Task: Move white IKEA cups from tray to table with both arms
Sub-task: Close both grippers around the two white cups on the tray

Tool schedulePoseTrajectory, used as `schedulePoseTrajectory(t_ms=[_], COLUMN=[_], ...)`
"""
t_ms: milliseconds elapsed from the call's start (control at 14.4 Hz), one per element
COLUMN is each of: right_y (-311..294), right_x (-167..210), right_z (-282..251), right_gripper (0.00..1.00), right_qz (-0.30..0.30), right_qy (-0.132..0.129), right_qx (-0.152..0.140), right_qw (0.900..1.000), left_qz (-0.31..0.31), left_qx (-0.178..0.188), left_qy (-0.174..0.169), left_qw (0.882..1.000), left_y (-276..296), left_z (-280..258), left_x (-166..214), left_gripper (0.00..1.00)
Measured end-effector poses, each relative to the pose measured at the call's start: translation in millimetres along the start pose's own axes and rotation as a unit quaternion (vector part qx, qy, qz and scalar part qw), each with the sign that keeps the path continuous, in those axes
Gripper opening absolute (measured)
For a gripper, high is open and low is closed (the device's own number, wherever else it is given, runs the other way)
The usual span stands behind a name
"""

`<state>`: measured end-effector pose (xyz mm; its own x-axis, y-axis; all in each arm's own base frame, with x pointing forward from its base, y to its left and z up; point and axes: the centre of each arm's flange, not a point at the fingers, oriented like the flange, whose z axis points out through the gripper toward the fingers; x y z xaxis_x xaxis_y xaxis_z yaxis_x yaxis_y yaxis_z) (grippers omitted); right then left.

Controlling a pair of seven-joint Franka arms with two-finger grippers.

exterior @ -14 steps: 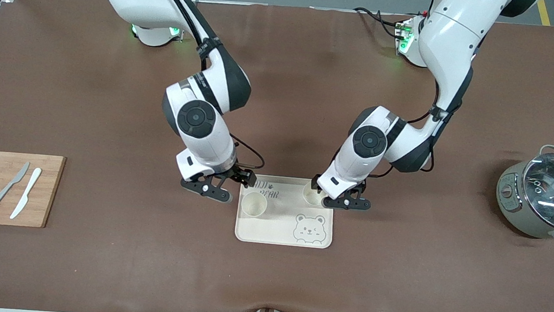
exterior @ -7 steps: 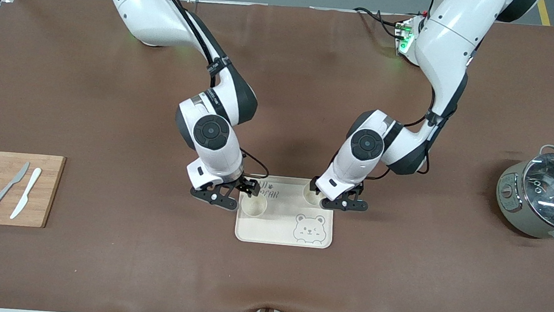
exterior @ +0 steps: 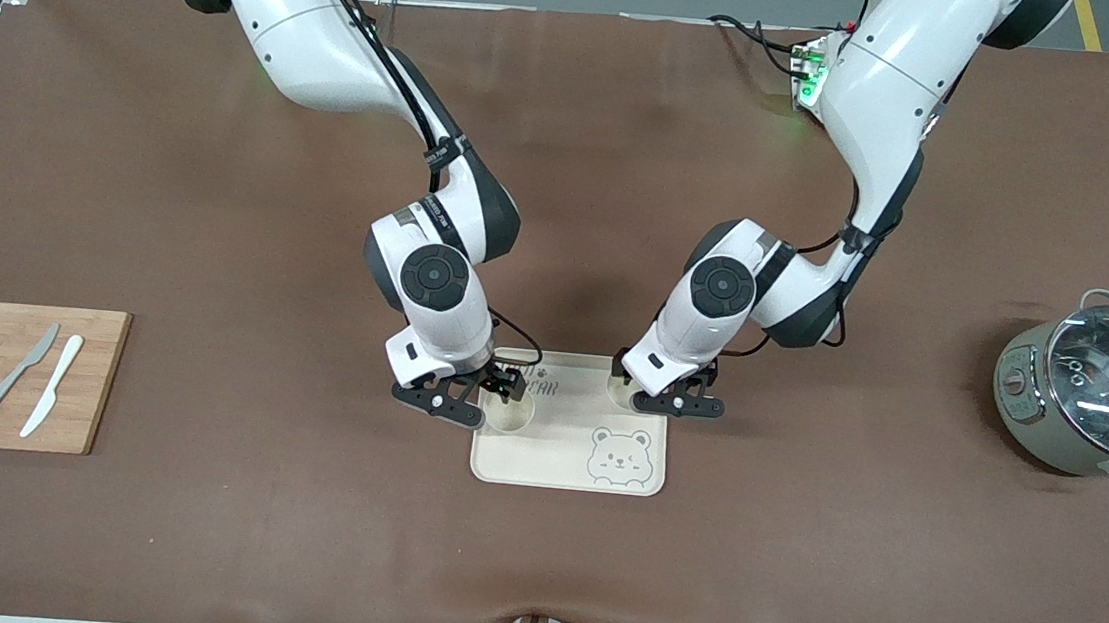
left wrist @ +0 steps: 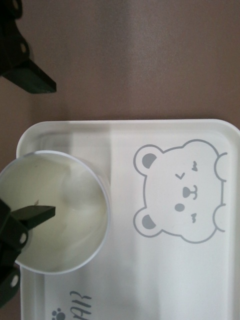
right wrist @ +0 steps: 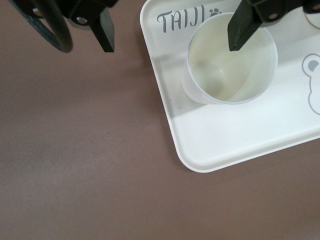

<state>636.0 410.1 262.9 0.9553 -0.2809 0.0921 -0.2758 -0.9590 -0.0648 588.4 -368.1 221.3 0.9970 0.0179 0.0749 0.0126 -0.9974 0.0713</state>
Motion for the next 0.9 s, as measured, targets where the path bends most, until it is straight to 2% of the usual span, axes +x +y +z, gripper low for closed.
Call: schedulePoseTrajectory(t_ms=[347, 554, 624, 832, 901], right_y=[-3, -8, -8, -9, -9], right_x=[-2, -8, -10, -11, -10], right_z=[18, 34, 37, 37, 36], right_gripper=[1.0, 1.0, 1.0, 1.0, 0.91], right_qz=[0.007, 0.01, 0.01, 0.011, 0.011], right_qy=[0.008, 0.011, 0.01, 0.01, 0.011], right_qx=[0.011, 0.015, 0.015, 0.015, 0.016], right_qw=[1.0, 1.0, 1.0, 1.0, 1.0], left_qz=[-0.017, -0.018, -0.019, -0.02, -0.015], left_qx=[0.0, -0.001, -0.001, 0.001, 0.003], left_qy=[0.001, 0.002, 0.003, 0.01, 0.011], left_qw=[1.0, 1.0, 1.0, 1.0, 1.0], left_y=[0, 0, -1, -13, -23], left_z=[-1, -1, -2, -13, -22], left_x=[1, 1, 3, 14, 19], left_gripper=[0.4, 0.1, 0.03, 0.04, 0.04])
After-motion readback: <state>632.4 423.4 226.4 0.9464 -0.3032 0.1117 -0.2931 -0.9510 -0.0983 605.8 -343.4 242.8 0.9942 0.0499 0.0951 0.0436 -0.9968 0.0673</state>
